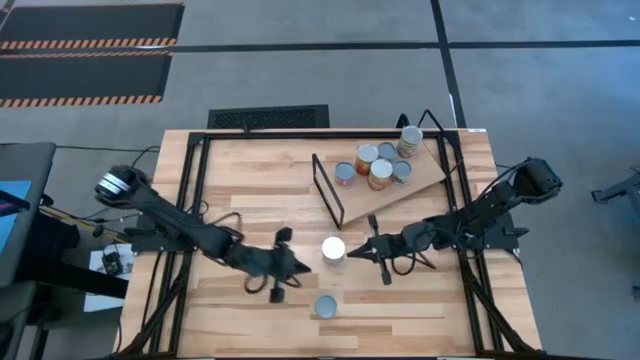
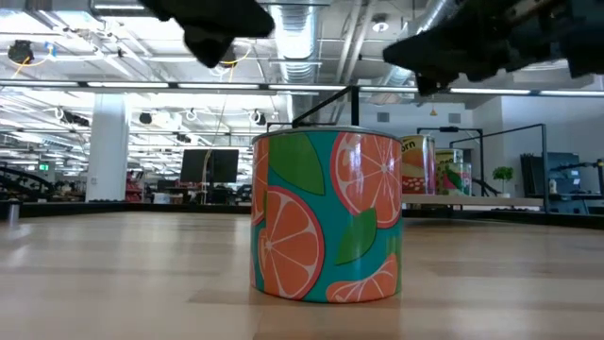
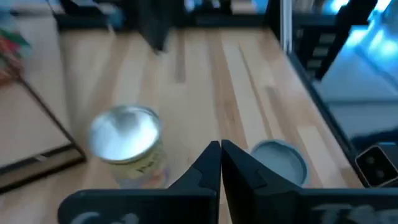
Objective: Pick and place cans onto a shelf
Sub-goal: Put the canned peaches on the shelf, then put the canned orange on the shelf
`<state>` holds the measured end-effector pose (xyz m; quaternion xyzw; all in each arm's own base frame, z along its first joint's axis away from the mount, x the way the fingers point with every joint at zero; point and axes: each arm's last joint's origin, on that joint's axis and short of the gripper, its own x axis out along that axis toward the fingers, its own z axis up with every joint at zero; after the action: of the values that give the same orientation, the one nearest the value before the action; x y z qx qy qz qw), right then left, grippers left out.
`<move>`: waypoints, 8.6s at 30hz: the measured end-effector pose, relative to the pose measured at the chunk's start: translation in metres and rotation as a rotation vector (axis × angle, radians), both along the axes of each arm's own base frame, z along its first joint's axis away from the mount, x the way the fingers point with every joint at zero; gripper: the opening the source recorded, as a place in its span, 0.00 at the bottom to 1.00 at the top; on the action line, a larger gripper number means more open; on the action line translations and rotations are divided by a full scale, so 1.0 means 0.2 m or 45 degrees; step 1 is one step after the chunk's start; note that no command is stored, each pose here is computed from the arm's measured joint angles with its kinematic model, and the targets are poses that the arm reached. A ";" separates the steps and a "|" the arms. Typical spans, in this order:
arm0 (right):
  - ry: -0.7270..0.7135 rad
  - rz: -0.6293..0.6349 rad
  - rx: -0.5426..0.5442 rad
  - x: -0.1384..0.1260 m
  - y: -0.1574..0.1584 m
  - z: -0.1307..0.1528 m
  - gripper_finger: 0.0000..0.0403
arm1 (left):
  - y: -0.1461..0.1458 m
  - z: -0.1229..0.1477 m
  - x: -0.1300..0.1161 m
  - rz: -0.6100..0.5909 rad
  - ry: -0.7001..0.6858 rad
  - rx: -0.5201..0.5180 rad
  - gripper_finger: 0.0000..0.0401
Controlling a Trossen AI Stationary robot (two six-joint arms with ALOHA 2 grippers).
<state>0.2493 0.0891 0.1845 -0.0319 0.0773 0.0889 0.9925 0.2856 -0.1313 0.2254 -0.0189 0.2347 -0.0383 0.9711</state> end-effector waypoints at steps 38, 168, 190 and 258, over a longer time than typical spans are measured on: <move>0.563 -0.258 0.102 0.25 0.04 0.44 0.21 | 0.40 -0.35 -0.64 0.095 -0.716 -0.066 0.00; 1.477 -1.660 0.452 -0.28 -1.19 0.39 0.03 | 0.40 -0.36 -0.63 0.157 -0.672 -0.071 0.00; 1.177 -1.476 0.303 -0.31 -0.94 0.75 0.15 | 0.40 -0.36 -0.63 0.155 -0.672 -0.068 0.00; 0.966 0.094 -0.132 0.60 0.76 0.23 0.30 | 0.40 -0.40 -0.63 0.129 -0.575 -0.052 0.00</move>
<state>0.3688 0.2411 0.2305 -0.0497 0.4422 0.1259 0.8866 0.1598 -0.0517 0.1458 -0.0413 0.0095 0.0023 0.9991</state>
